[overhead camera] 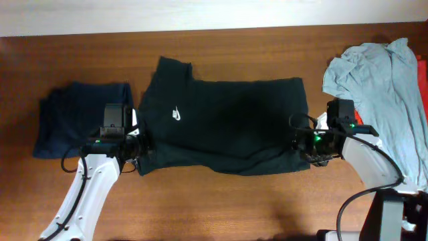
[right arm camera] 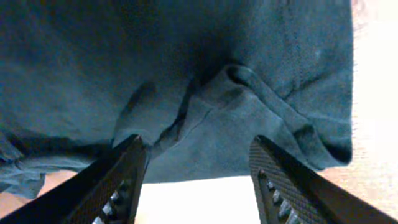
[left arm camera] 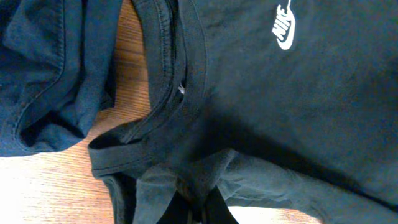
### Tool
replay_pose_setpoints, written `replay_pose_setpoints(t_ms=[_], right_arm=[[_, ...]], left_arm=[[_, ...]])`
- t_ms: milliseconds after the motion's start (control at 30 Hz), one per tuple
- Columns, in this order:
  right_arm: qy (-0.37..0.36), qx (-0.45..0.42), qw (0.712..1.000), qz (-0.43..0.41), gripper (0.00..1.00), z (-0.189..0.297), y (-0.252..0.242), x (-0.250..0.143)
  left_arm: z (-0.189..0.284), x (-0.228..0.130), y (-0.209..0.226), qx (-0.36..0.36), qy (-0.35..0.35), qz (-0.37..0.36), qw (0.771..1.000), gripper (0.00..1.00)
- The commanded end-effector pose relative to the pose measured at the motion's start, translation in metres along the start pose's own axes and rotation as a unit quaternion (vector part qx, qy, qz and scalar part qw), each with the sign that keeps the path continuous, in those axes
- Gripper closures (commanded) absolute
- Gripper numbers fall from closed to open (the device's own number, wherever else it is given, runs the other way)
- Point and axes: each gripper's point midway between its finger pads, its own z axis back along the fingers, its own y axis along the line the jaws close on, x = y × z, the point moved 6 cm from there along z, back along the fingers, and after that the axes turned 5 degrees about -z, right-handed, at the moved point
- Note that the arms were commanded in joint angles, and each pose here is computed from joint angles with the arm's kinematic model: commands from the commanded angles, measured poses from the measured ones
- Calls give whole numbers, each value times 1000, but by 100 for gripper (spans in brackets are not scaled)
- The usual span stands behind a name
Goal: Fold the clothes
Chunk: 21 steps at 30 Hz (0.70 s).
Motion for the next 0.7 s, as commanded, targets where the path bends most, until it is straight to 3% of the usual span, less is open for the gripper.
replay_pose_setpoints(t_ms=[0,667], right_arm=[[5,-4,1000,-1,40,-8,-1,6],[-1,-50,999,-8,39,-24,-15,13]], left_arm=[[2,5,0,4,-7,-9,1000,99],[2,5,-1,3,-7,-9,1000,99]])
